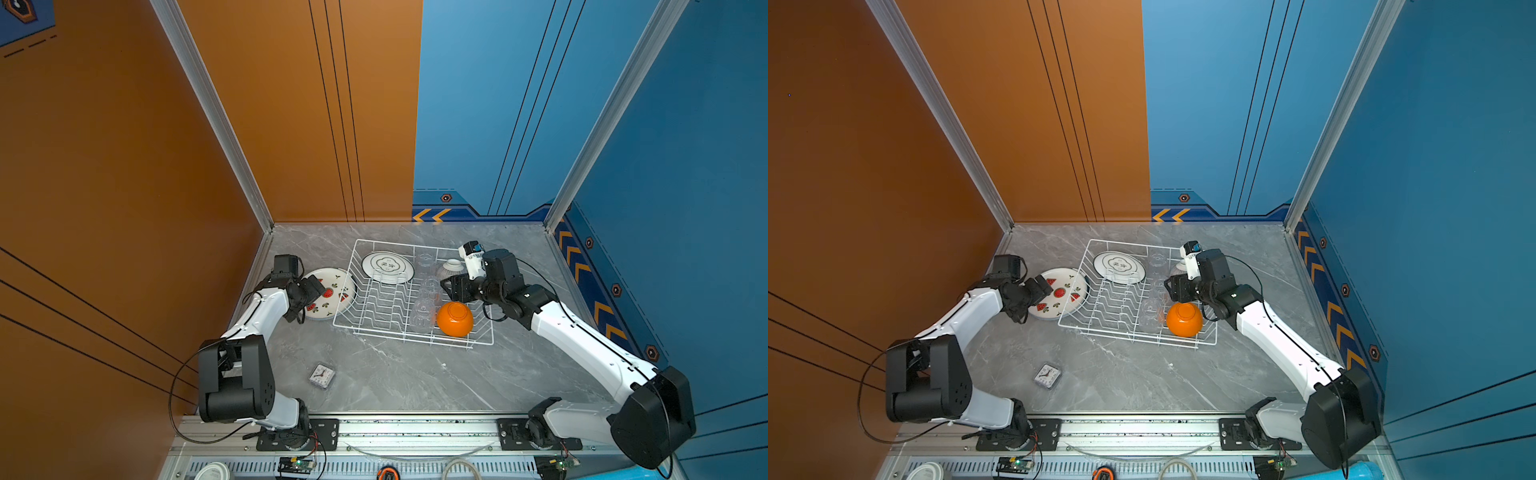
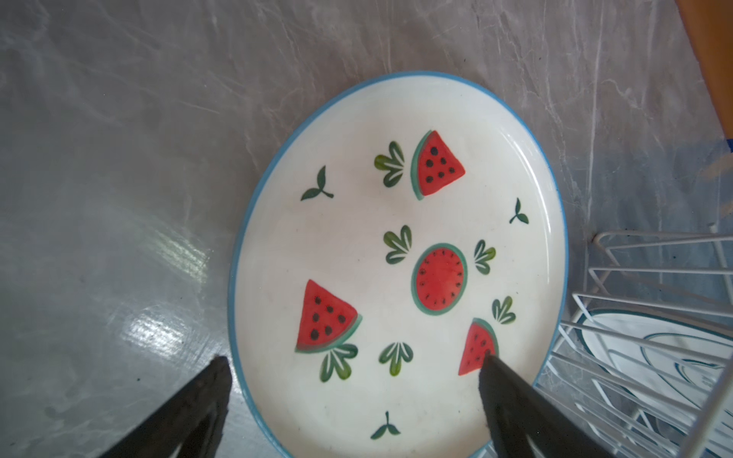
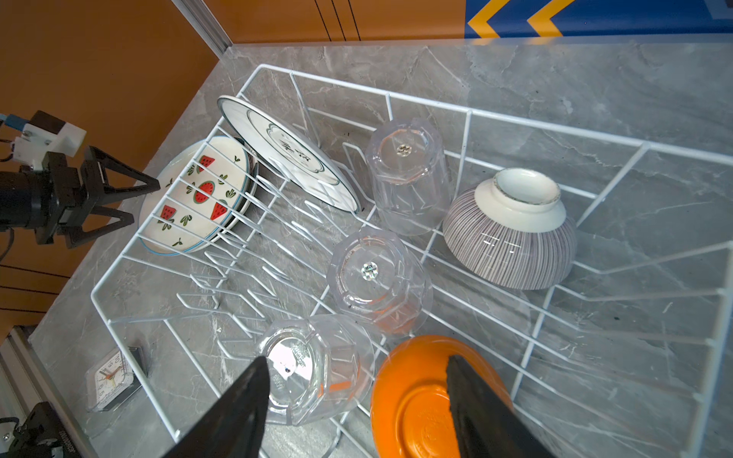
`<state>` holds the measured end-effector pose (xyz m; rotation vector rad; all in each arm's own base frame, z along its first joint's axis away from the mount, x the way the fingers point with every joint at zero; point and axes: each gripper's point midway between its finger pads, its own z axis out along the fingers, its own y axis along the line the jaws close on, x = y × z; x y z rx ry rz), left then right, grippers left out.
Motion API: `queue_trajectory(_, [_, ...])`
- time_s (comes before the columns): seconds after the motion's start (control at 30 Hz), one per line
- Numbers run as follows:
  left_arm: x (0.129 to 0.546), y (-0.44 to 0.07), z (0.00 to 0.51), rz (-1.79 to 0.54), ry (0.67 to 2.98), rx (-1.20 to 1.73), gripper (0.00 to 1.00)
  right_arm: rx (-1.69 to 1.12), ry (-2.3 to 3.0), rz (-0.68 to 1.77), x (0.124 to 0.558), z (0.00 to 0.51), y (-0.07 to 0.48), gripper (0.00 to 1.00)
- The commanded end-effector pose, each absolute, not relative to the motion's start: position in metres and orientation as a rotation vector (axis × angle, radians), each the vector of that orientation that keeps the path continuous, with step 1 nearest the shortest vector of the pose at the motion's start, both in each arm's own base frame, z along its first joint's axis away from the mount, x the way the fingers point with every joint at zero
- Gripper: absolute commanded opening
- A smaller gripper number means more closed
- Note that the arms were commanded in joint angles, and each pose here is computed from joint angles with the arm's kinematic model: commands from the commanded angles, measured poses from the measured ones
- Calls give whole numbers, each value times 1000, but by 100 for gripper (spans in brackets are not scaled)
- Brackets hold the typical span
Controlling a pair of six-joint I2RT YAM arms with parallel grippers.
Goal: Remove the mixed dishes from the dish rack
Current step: 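Move the right gripper to the white character-print plate's rim while left gripper rises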
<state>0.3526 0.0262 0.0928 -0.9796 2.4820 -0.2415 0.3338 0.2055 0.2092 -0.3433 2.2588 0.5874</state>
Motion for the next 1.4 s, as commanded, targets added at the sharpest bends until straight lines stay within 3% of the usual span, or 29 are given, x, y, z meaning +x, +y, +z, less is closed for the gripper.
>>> queue_trajectory(0.0, [347, 34, 111, -121, 2469, -930, 98, -396, 2275, 536, 332, 211, 208, 72])
queue_trajectory(0.77, [321, -38, 188, -326, 2279, -636, 98, -544, 2268, 587, 311, 213, 246, 74])
queue_trajectory(1.13, [317, -68, 227, -411, 2143, -449, 98, -572, 2269, 514, 346, 216, 267, 74])
queue_trajectory(1.37, [316, -76, 226, -448, 2092, -408, 98, -641, 2268, 465, 371, 207, 293, 65])
